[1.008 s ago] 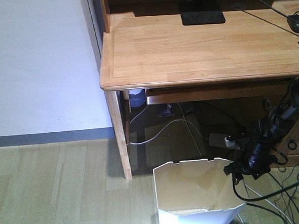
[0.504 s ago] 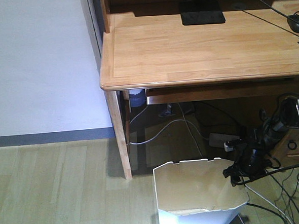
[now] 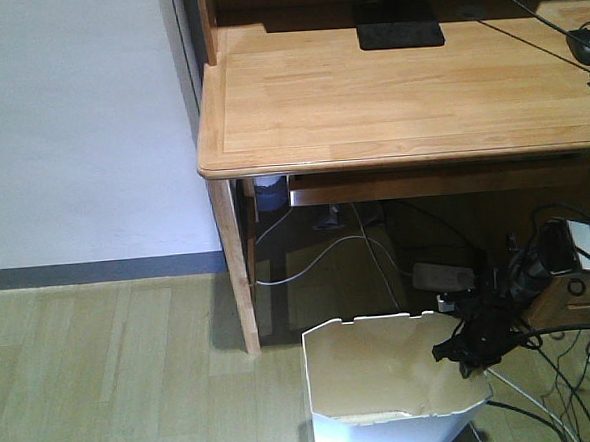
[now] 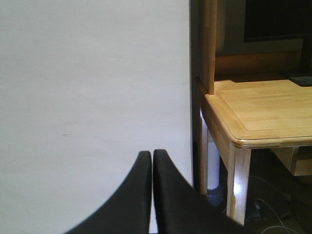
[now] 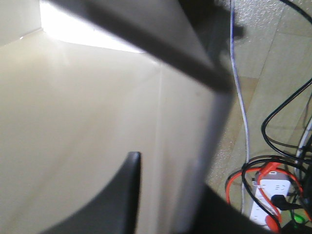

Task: Move trash bin to bedside with robot
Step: 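Close the right gripper on the bin rim and lift it slightly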

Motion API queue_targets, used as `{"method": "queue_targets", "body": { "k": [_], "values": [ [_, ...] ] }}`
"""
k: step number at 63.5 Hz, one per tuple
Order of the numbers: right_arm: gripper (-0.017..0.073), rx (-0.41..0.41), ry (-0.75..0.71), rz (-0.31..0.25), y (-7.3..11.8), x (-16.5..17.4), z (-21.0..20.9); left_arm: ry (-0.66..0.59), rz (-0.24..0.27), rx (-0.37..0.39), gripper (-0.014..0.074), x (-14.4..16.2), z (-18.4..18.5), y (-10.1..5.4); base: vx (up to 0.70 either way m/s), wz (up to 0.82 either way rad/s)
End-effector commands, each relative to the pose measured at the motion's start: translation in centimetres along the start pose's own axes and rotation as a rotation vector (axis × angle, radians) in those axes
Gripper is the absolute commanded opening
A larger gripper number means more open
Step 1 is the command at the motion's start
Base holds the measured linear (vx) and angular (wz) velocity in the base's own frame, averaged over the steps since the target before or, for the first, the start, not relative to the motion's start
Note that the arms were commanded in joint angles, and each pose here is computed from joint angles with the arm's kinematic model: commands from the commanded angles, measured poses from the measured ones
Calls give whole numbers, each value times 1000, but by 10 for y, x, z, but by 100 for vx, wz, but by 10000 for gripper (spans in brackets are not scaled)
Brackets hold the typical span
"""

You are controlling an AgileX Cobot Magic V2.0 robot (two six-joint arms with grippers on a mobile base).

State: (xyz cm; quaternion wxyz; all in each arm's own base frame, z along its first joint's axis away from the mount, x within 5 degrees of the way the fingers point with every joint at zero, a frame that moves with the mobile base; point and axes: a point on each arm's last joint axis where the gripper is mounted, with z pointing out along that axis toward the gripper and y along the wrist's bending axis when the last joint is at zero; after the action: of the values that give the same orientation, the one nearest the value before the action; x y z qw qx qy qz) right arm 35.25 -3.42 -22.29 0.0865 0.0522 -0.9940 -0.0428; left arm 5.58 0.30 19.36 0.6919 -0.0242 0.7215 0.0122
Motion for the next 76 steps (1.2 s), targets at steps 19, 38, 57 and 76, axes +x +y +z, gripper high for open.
{"method": "queue_targets", "body": {
  "k": [19,38,57,76],
  "values": [
    [-9,-122,-97,-1,8,-23,-32,-98,-9,5,-6,-14,-2,0,0,0],
    [-6,-99,-230,20,11,-21,-72,-98,-9,5,-6,-14,-2,0,0,0],
    [-6,-63,-246,-62,21,15,-135,-98,-9,5,-6,-14,-2,0,0,0],
    [-6,-43,-278,-101,35,62,-198,-98,-9,5,-6,-14,-2,0,0,0]
  ]
}}
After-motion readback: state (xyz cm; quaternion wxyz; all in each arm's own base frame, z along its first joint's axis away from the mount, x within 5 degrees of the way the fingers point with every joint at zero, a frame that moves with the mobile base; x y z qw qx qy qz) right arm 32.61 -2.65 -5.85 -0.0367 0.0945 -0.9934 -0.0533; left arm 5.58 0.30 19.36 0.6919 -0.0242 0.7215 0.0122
